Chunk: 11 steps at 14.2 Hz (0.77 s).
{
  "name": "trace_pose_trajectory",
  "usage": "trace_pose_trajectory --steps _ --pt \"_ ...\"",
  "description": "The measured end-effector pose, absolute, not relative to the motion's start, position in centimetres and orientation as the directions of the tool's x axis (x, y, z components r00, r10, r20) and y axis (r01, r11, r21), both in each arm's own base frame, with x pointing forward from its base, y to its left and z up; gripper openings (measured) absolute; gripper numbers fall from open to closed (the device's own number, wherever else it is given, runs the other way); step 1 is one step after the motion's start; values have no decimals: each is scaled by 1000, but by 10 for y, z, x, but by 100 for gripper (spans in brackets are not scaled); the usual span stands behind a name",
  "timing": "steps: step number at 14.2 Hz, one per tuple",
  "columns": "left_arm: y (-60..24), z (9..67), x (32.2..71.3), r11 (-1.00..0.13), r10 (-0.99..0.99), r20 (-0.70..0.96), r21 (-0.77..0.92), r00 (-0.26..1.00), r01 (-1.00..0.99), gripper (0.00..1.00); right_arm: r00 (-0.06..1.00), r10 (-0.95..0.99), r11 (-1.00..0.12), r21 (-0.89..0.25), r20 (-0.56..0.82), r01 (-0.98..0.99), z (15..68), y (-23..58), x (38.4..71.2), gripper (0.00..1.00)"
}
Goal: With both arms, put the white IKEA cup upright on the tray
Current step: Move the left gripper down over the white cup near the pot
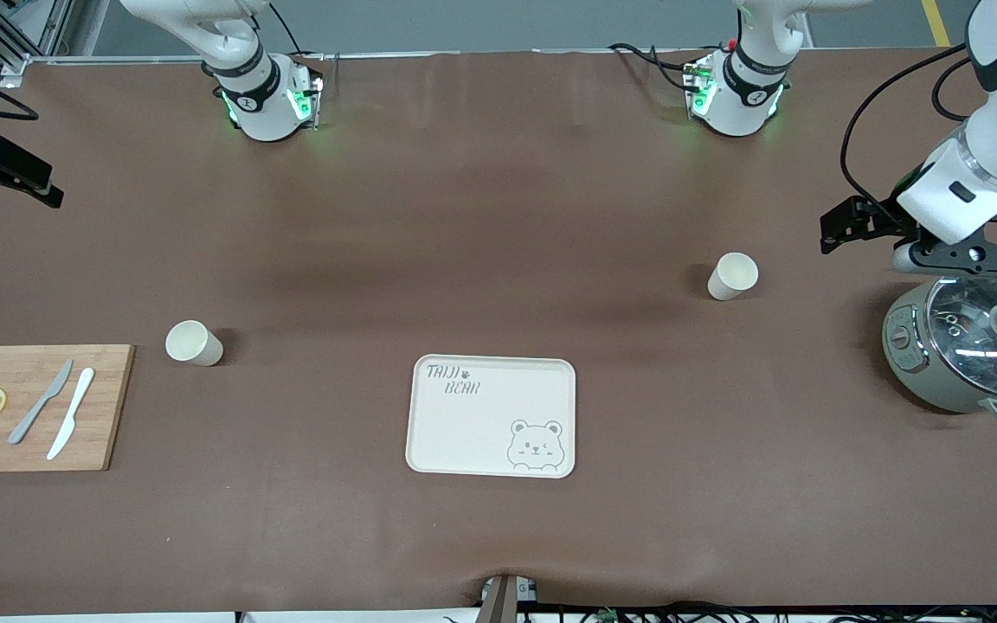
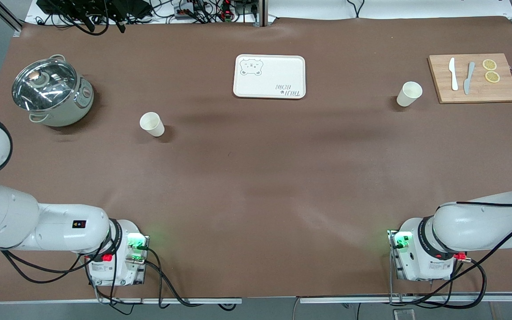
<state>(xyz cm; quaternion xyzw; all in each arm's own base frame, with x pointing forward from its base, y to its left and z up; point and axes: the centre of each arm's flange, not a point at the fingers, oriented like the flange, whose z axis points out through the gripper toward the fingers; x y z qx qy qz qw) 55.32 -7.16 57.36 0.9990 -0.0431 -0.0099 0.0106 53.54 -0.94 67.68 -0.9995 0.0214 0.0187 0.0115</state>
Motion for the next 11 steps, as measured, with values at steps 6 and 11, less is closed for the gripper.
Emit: trace_pose_trajectory --steps 6,11 --pt "-81 575 553 -995 -102 -13 19 995 -102 100 998 -42 -999 -23 -39 -43 676 -9 536 100" --pt "-104 576 550 -998 -52 -1 19 999 -52 100 998 -42 -999 -24 -39 -43 676 -9 536 100"
